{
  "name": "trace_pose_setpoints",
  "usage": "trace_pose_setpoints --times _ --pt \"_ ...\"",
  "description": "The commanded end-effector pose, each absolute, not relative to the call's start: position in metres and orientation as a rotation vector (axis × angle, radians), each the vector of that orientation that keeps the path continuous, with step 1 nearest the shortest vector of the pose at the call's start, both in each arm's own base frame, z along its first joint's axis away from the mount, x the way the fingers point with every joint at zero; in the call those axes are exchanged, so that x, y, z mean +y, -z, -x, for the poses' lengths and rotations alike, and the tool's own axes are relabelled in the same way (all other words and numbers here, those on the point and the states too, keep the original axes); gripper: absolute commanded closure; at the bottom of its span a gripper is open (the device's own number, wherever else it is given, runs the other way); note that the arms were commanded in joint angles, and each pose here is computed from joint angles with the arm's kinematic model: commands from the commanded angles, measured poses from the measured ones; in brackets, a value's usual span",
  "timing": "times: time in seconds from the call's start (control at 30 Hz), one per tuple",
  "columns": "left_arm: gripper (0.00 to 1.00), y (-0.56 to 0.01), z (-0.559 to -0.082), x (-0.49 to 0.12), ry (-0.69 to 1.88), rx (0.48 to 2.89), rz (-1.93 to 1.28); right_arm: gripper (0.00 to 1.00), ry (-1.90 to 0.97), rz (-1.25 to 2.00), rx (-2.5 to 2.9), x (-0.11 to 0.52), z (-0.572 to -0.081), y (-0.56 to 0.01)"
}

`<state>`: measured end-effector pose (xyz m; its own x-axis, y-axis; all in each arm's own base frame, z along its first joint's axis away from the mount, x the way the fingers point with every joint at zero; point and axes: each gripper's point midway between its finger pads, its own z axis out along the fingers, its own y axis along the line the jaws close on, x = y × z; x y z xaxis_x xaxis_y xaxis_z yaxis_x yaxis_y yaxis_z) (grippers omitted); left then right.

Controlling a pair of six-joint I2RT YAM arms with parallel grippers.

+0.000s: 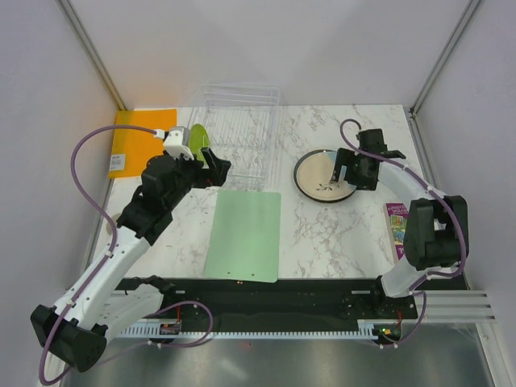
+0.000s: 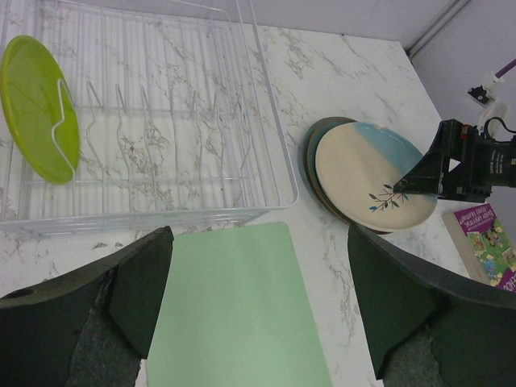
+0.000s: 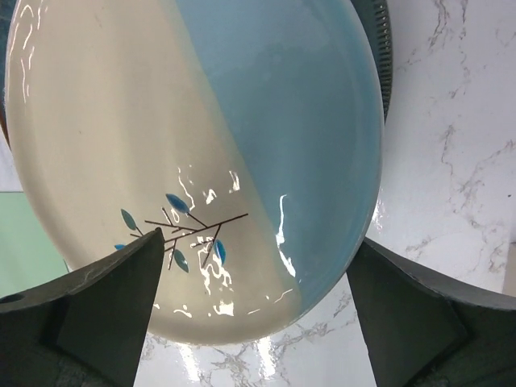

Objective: Unload the plates from the dish rack

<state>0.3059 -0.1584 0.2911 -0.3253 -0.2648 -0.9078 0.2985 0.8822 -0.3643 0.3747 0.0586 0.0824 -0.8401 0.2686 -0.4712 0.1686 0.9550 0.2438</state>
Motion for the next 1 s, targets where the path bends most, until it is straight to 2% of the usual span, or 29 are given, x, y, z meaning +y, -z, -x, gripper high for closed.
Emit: trace_pose_setpoints --times 0.0,0.33,0.4,0.5,0.63,0.97 --pt "0.06 -0.291 -0.304 -0.157 0.551 1.817 -0.056 0.02 -0.173 -0.281 2.557 0.056 -0.388 -0.098" --pt "0.06 -0.283 -0.309 -0.153 0.508 1.838 -0.047 0.02 -0.092 -0.288 2.588 0.047 -0.386 -0.087" --pt "0.03 -0.282 -0.316 -0.144 0.44 1.841 -0.026 0.02 -0.083 -0.295 2.566 0.046 -0.386 -0.095" --pt "0.0 -0.275 -0.339 -0.118 0.247 1.857 0.026 0.02 -0.063 -0.308 2.5 0.04 -0.383 -0.119" --pt "0.04 -0.264 -0.38 -0.086 0.025 1.863 0.086 0.02 -0.097 -0.302 2.431 0.041 -0.375 -0.151" --pt "0.06 -0.233 -0.472 -0.066 -0.145 1.923 0.088 0.02 -0.15 -0.278 2.334 0.042 -0.353 -0.194"
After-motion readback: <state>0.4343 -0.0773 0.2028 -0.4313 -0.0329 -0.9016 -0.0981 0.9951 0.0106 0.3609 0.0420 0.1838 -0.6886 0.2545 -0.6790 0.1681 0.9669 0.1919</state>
